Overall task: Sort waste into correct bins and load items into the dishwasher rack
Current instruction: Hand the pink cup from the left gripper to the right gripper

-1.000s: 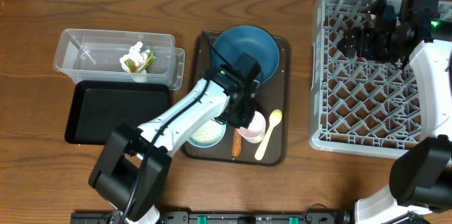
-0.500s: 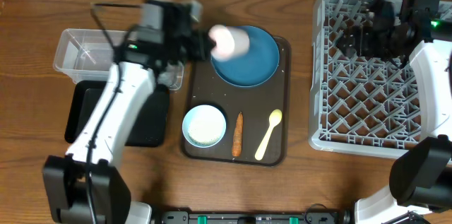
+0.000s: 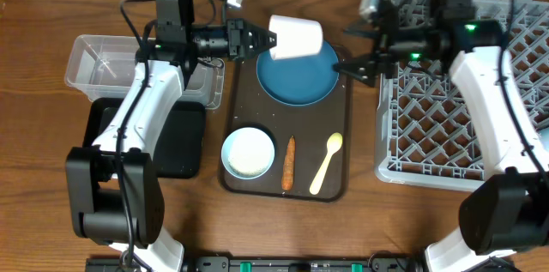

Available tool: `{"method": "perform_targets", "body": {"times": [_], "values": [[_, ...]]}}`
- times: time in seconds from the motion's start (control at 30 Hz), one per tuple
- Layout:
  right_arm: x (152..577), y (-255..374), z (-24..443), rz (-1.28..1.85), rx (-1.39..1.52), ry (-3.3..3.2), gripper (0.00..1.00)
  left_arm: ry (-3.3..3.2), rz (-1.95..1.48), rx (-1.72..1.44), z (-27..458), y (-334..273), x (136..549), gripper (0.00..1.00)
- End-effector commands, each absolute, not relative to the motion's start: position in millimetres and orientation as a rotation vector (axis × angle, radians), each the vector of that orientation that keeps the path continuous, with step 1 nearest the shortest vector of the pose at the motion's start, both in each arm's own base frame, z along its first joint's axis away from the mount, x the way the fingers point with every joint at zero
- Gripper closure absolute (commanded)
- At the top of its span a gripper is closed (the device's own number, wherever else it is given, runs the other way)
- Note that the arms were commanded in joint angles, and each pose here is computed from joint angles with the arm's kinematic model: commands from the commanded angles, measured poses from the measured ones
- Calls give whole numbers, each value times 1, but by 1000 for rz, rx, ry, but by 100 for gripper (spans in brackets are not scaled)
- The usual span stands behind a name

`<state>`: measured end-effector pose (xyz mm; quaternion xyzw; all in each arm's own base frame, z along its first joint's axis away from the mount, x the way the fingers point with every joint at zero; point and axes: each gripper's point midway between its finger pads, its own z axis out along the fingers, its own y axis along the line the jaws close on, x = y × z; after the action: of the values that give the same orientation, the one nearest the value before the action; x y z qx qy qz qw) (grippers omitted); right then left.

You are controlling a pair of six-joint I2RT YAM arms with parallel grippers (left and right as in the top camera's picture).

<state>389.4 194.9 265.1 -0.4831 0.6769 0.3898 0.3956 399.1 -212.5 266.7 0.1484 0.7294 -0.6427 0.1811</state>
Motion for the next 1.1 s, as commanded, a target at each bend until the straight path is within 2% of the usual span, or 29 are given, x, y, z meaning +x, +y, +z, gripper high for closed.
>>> {"method": "perform_targets", "body": {"times": [0.0, 0.5, 0.57, 0.77, 0.93, 0.97, 1.03, 1.07], "values": [[380, 215, 279, 1001, -1313, 1561, 11, 1994, -1935, 554, 282, -219, 379, 94], [360, 246, 308, 1108, -1385, 1310, 14, 1996, -1934, 557, 282, -221, 379, 94], [359, 246, 309, 1114, -1385, 1307, 18, 1996, -1934, 557, 282, -221, 379, 94], [359, 247, 309, 1114, -1385, 1307, 38, 1997, -1932, 556, 282, -221, 379, 94], [360, 246, 308, 1108, -1385, 1312, 44, 1997, -1932, 556, 282, -221, 379, 94], [361, 246, 306, 1095, -1385, 1325, 46, 1997, -1932, 556, 282, -221, 379, 92], [365, 245, 300, 1078, -1372, 1387, 50, 1994, -1928, 559, 282, -221, 379, 78], [369, 244, 295, 1069, -1350, 1449, 50, 1997, -1923, 555, 281, -221, 380, 75]]}}
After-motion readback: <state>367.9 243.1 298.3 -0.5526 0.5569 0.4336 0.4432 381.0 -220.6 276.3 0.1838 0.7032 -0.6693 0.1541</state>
